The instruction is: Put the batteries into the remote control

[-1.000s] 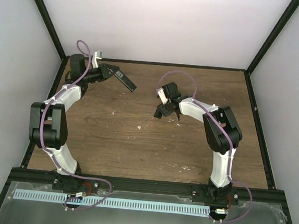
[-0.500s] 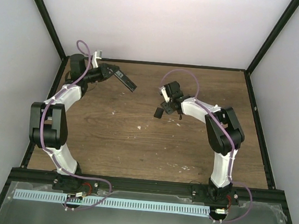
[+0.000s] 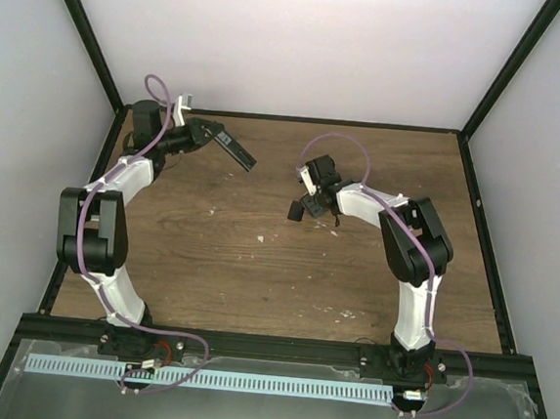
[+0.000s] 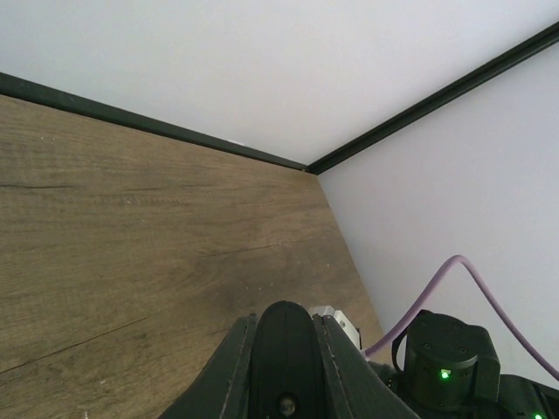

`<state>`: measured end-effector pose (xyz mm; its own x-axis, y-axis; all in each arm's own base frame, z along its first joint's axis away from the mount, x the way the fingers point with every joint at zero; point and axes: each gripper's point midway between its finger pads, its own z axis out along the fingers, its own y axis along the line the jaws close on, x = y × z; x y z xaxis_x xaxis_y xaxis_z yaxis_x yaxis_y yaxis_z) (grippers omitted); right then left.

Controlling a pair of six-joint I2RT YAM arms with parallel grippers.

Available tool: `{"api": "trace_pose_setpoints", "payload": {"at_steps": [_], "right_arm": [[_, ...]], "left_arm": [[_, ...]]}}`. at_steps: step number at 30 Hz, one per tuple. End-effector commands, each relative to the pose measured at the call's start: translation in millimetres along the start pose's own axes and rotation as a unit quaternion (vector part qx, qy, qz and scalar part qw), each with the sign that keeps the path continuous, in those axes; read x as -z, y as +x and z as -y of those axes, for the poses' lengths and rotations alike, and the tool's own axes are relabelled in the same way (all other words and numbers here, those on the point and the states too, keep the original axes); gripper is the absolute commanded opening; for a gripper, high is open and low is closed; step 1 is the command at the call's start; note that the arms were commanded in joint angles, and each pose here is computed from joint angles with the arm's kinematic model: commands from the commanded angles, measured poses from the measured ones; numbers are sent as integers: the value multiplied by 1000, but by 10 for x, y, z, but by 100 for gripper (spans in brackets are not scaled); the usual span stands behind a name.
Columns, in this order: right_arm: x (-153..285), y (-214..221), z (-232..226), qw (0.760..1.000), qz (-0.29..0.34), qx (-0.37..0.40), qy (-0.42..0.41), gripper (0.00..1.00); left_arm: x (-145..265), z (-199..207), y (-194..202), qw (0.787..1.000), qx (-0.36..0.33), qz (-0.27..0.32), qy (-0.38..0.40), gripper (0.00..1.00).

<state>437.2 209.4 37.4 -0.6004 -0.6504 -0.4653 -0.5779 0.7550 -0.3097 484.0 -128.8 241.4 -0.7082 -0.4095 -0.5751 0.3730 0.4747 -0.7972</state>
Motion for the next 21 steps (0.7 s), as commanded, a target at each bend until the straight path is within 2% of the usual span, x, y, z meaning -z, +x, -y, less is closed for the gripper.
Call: {"api": "trace_pose_setpoints", "payload": {"at_steps": [1, 10, 21], "right_arm": [[-67, -16, -4, 1000, -5, -3, -5, 67], [-95, -161, -133, 999, 15, -8, -42, 67], [70, -383, -665, 988, 67, 33, -137, 69]], "left_arm": [[5, 58, -107, 1000, -20, 5, 9, 0], [-7, 41, -106, 1000, -18, 2, 10, 0], [22, 24, -107, 1000, -19, 4, 8, 0]]}}
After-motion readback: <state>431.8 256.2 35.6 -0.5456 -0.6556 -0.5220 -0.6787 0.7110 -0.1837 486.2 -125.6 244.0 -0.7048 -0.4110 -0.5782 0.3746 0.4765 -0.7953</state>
